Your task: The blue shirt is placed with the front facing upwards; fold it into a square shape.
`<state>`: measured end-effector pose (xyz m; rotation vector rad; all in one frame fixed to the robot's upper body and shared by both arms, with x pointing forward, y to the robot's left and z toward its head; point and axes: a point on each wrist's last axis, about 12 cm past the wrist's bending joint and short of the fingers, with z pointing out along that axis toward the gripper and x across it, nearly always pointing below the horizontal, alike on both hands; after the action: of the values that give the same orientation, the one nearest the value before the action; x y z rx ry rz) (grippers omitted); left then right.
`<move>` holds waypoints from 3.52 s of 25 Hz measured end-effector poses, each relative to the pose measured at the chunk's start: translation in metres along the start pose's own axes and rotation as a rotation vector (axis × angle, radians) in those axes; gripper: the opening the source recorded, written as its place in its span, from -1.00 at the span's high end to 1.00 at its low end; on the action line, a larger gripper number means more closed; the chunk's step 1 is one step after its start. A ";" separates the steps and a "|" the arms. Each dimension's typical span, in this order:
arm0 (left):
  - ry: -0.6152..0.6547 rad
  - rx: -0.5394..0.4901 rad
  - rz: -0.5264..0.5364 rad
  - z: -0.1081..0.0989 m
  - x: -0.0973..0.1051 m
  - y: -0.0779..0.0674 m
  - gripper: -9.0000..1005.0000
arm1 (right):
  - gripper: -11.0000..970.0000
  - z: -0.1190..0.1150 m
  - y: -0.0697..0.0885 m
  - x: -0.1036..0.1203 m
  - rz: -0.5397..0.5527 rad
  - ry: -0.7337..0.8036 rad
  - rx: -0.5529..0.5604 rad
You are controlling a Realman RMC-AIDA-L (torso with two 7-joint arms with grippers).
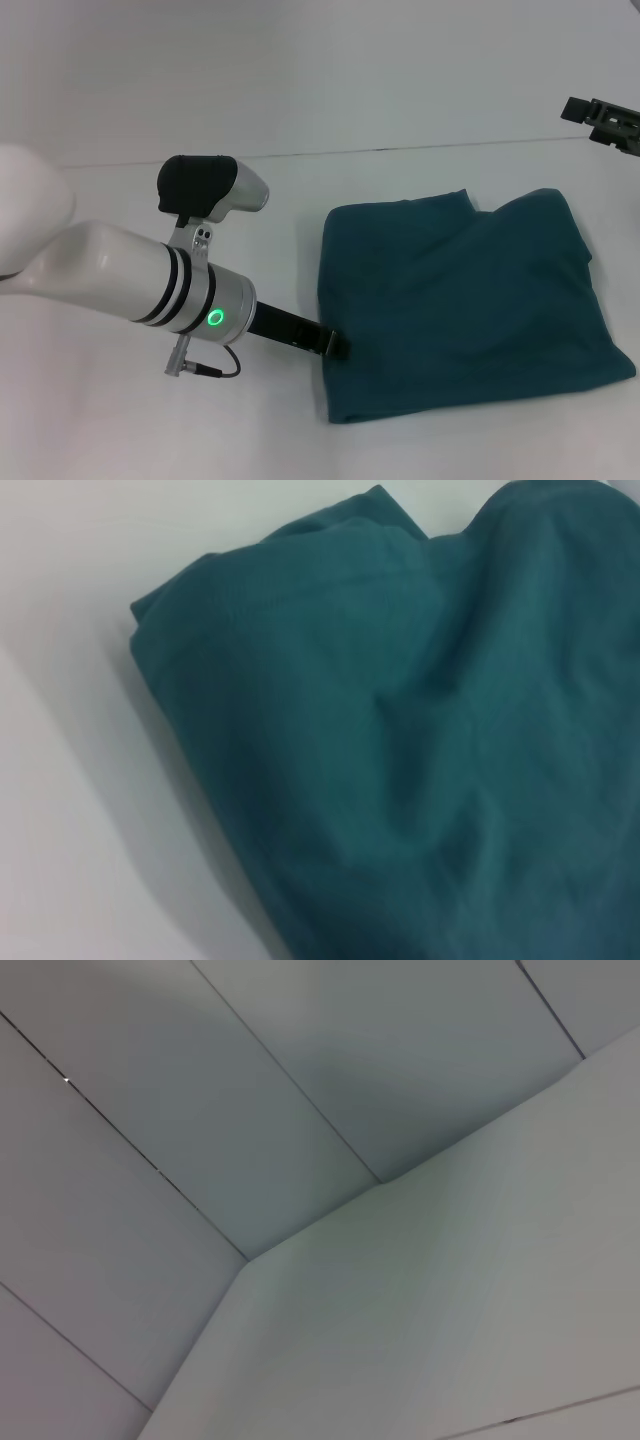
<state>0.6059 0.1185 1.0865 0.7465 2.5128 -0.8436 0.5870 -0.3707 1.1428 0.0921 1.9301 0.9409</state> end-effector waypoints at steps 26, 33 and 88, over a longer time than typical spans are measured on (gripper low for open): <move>0.053 0.080 -0.072 -0.029 -0.001 0.009 0.84 | -0.89 -0.001 -0.001 0.001 0.002 0.001 -0.001; 0.050 0.074 -0.135 -0.036 0.000 0.017 0.43 | -0.89 -0.003 -0.001 -0.001 0.000 -0.005 0.000; 0.098 0.129 -0.239 -0.004 0.008 -0.009 -0.49 | -0.89 -0.001 0.004 -0.004 -0.008 -0.011 -0.025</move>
<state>0.5933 0.1176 1.0897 0.5455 2.6931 -1.0819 0.5873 -0.3706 1.1485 0.0745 1.9072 0.9575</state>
